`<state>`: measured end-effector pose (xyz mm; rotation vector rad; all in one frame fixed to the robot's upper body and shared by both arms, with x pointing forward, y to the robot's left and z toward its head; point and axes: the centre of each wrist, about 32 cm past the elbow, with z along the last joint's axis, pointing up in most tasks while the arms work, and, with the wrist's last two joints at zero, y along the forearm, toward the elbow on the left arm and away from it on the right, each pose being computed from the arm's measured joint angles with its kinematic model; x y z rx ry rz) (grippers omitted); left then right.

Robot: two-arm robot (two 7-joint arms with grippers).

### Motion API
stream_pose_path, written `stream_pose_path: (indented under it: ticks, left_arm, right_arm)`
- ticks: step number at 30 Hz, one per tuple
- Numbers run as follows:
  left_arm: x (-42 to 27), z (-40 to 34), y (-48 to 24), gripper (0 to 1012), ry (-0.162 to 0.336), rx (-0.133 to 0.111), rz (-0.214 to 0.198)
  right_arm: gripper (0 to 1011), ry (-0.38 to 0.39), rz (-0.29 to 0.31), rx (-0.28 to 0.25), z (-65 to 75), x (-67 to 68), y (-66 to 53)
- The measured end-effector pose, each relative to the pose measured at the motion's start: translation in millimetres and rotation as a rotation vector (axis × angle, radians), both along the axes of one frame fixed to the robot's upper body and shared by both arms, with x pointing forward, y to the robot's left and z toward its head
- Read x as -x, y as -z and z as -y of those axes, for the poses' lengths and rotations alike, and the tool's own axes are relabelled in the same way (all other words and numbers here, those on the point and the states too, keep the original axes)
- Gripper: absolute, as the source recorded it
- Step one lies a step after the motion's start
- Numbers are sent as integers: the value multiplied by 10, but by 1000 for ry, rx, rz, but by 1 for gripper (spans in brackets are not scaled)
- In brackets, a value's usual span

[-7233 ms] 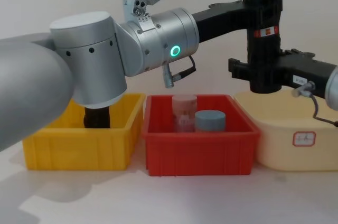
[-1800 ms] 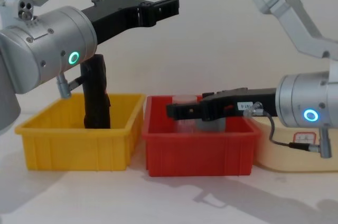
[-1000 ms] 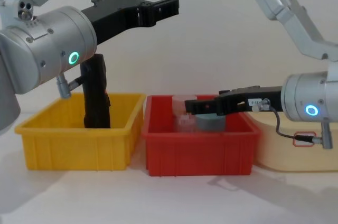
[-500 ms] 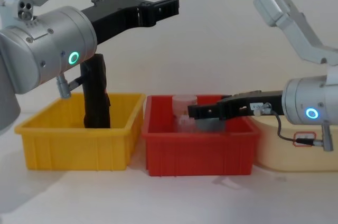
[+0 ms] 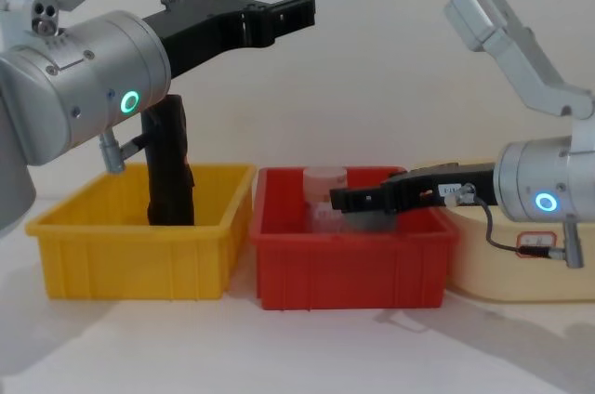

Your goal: Pick up the garbage bag with the one hand and transfer it to the other hand.

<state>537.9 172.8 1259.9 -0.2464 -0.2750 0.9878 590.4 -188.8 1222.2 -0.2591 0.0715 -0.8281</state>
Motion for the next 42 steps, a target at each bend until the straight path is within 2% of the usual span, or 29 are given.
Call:
stream_pose_path:
  ticks: [27, 35, 36, 37, 38, 39, 40, 42]
  left_arm:
    - [0, 0, 0, 1001, 0, 0, 0]
    - [0, 0, 0, 1001, 0, 0, 0]
    - [0, 0, 0, 1001, 0, 0, 0]
    - [0, 0, 0, 1001, 0, 0, 0]
    - [0, 0, 0, 1001, 0, 0, 0]
    - [0, 0, 0, 1001, 0, 0, 0]
    - [0, 0, 0, 1001, 0, 0, 0]
    - [0, 0, 0, 1001, 0, 0, 0]
  right_arm:
    - [992, 5, -15, 5, -15, -47, 98]
    - [824, 3, -14, 10, -18, -50, 101]
    - [768, 4, -14, 11, -19, -49, 102]
    - [768, 4, -14, 11, -20, -49, 102]
    - [712, 4, -13, 12, -19, -49, 102]
    - [712, 4, -13, 13, -18, -49, 101]
    - [665, 4, -13, 14, -18, -48, 101]
    - [658, 4, -12, 15, -19, -46, 99]
